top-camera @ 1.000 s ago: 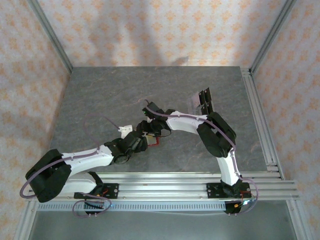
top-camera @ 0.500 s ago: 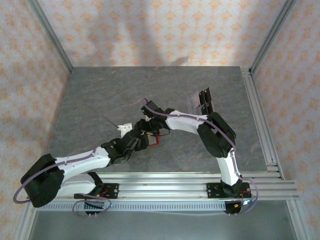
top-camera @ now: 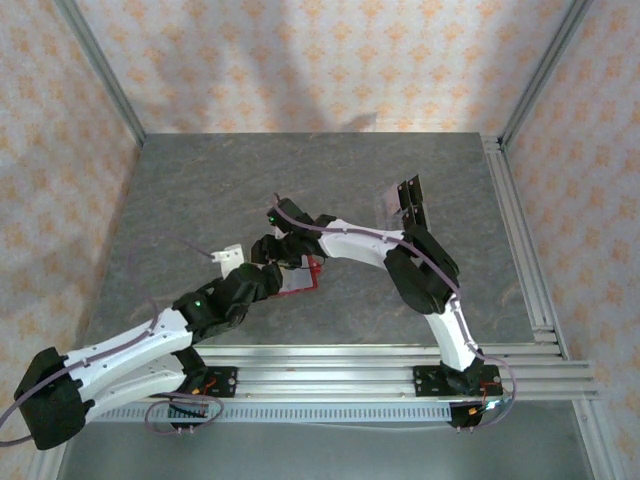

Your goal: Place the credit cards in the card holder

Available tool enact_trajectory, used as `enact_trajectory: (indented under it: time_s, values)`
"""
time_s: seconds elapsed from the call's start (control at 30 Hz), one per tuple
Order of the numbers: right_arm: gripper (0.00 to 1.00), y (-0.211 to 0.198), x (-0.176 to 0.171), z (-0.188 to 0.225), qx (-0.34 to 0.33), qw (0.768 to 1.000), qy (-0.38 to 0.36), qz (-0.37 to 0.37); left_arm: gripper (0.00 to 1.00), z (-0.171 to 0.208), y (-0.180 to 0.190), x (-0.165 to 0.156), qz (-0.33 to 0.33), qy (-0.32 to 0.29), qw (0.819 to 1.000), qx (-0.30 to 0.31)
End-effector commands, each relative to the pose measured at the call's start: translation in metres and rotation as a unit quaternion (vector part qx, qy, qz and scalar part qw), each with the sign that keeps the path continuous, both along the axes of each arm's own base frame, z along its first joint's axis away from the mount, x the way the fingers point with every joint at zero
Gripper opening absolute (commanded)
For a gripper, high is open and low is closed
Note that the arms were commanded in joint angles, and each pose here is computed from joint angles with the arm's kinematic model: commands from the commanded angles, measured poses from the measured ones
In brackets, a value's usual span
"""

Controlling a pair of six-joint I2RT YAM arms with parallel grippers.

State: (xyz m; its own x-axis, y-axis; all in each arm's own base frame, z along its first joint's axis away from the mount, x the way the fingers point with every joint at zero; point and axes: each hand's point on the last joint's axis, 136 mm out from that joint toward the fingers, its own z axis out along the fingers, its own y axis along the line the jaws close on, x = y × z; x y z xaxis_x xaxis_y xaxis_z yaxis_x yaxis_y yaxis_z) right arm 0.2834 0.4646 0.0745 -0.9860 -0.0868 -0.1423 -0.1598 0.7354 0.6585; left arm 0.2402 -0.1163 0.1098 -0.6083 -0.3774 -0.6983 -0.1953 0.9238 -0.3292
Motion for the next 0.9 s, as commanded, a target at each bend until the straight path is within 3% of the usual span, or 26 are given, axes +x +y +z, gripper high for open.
enact_trajectory:
  time_s: [0.0,0.4,0.67,0.87]
  values:
    - [0.56,0.015,-0.011,-0.011,-0.002,1.0,0.019,0.015,1.0,0.011,0.012,0.003,0.036,-0.023,0.999,0.003]
    - [0.56,0.052,-0.006,-0.009,0.044,0.998,0.04,0.018,1.0,0.014,0.017,0.0,0.041,-0.026,0.999,0.003]
    - [0.56,0.092,0.008,0.064,0.148,0.988,-0.004,0.043,1.0,0.014,0.02,-0.003,0.044,-0.024,0.999,0.002]
    - [0.56,0.065,0.04,0.112,0.166,0.985,-0.049,0.014,1.0,0.016,0.025,-0.005,0.05,-0.026,0.998,0.003]
